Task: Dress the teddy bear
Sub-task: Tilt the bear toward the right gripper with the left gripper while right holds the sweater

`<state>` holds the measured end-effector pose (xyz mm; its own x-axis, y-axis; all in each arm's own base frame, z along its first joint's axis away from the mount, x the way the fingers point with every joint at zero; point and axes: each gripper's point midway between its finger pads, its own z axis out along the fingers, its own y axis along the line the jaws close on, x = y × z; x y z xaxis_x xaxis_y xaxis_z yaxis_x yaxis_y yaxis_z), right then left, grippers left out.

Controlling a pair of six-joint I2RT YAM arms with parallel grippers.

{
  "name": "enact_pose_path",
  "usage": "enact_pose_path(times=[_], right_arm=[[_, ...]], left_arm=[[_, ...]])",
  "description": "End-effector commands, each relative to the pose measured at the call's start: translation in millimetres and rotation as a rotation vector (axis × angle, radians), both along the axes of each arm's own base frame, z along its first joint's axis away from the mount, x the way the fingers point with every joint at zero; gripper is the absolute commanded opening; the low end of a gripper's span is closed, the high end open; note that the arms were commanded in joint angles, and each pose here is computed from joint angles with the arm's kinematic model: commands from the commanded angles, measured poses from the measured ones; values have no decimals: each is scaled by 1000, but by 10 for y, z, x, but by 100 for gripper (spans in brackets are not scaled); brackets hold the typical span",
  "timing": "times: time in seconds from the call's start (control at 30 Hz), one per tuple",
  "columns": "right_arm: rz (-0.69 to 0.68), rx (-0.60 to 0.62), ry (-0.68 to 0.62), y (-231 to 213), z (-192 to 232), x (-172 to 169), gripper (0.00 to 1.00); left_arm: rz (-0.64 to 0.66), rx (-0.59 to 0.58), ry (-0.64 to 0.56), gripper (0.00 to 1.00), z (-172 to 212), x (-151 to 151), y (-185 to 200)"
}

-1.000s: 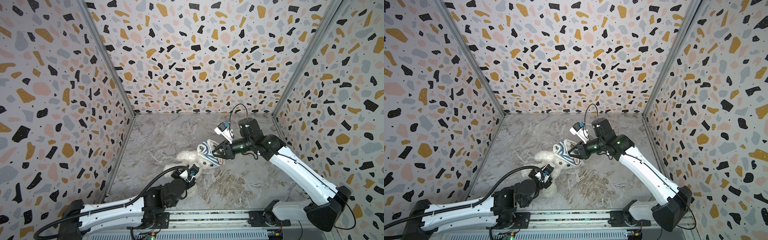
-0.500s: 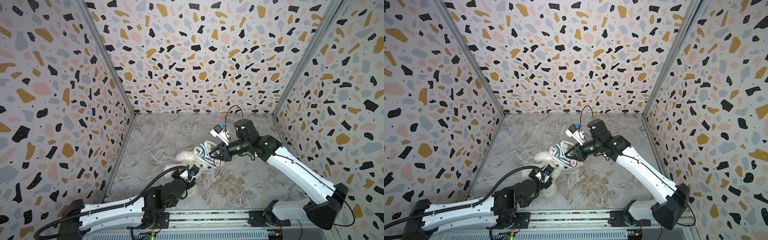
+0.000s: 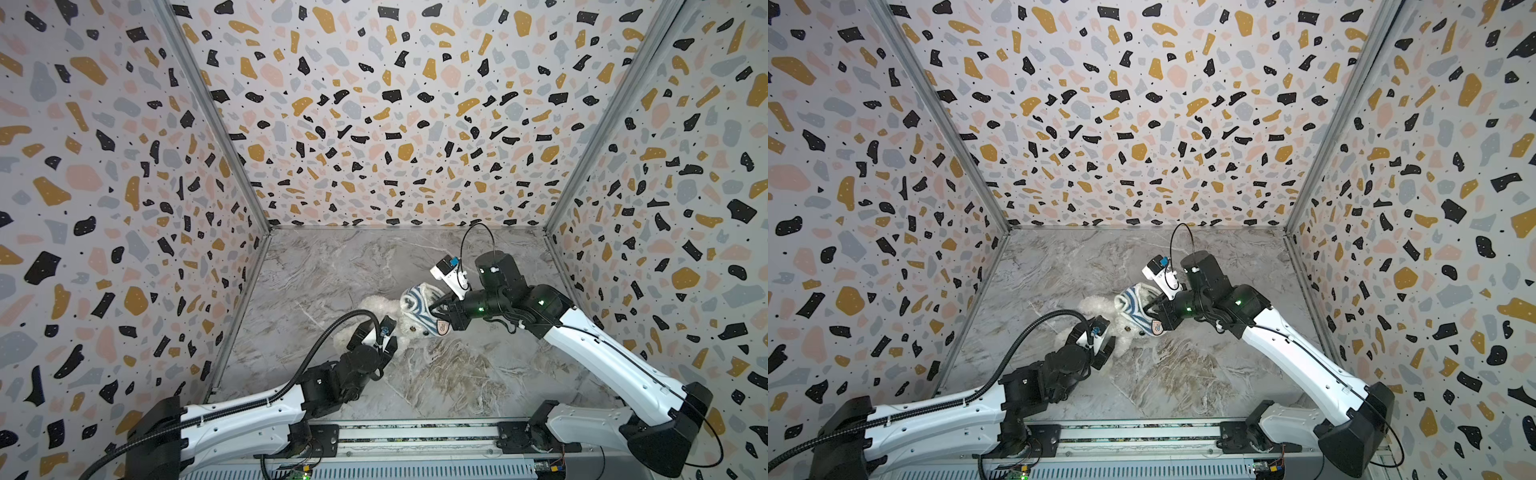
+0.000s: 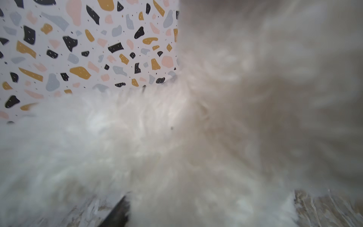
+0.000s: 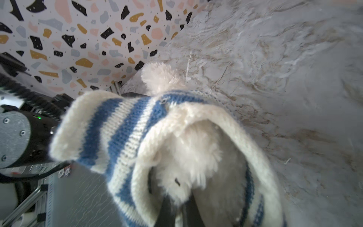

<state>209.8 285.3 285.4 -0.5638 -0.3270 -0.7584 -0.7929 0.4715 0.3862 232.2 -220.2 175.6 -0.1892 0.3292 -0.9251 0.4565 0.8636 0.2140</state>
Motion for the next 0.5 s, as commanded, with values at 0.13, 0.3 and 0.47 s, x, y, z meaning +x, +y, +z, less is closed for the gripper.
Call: enact_pose_path(times=[0.13,0.3,0.47], right_arm=[[-245,131,-121,-325,64,512,0],[-303,96,-164,-416,-61,615,0],[-299,178,-214,-416,29,529,0]], left_arm=[[-106,-229,266,92,-247,-82,-391],[-156,-388,409,91,-149,-235,-490],[-224,-717,459,68,340,-300,-616]])
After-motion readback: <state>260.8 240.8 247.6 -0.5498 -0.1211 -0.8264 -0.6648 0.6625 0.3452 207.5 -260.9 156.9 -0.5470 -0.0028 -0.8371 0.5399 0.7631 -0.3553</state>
